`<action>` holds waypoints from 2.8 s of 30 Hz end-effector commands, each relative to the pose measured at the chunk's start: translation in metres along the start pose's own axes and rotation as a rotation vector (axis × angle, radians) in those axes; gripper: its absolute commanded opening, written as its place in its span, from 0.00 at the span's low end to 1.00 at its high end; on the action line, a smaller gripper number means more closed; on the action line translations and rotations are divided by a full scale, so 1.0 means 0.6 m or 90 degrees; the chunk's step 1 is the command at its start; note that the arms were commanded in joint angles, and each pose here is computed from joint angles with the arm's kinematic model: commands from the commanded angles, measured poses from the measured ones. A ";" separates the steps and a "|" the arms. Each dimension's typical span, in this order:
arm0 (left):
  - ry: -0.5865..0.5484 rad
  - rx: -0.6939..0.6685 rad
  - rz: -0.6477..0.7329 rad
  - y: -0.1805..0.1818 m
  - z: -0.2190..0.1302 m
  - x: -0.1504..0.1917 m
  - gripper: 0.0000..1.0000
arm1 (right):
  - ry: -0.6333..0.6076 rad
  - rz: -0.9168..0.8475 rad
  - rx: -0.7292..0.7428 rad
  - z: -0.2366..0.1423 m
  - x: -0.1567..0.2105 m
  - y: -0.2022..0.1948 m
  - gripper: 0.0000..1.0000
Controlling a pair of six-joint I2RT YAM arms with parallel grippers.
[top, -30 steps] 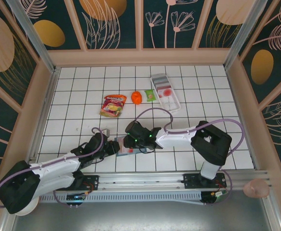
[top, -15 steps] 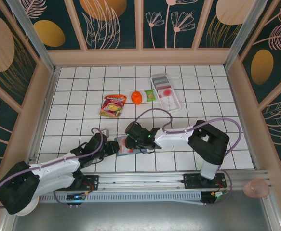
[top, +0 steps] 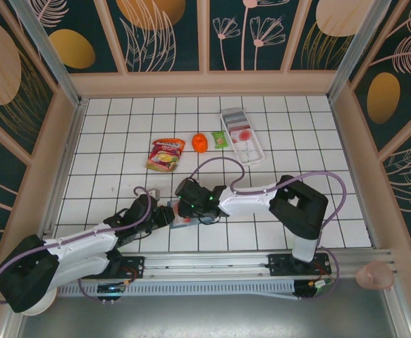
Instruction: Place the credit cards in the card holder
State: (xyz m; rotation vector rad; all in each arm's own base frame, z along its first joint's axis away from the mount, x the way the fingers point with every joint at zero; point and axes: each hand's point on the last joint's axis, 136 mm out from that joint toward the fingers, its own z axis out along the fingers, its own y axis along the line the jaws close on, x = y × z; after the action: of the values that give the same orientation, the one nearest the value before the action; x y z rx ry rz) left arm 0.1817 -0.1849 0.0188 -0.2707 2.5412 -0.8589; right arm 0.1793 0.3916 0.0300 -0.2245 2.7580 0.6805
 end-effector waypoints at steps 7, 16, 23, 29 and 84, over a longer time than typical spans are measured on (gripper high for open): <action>0.002 -0.035 0.004 0.021 -0.003 0.006 0.24 | -0.005 -0.015 -0.033 -0.004 0.004 0.035 0.31; -0.036 -0.037 -0.008 0.019 -0.023 -0.011 0.41 | -0.034 -0.005 -0.014 -0.033 -0.009 0.008 0.34; -0.048 -0.064 -0.010 0.030 -0.031 -0.017 0.42 | -0.042 -0.020 0.038 -0.026 -0.010 -0.016 0.05; -0.037 -0.065 -0.011 0.029 -0.023 -0.014 0.43 | -0.033 -0.024 0.076 -0.017 -0.001 -0.042 0.00; 0.008 -0.049 -0.014 0.027 -0.003 0.009 0.40 | -0.099 -0.034 0.089 -0.066 -0.025 -0.062 0.00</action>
State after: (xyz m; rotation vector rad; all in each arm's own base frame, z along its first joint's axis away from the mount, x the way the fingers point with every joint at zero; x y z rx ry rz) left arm 0.1857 -0.1635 0.0174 -0.3398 2.5349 -0.7124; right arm 0.1844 0.3750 0.0628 -0.2269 2.6263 0.6281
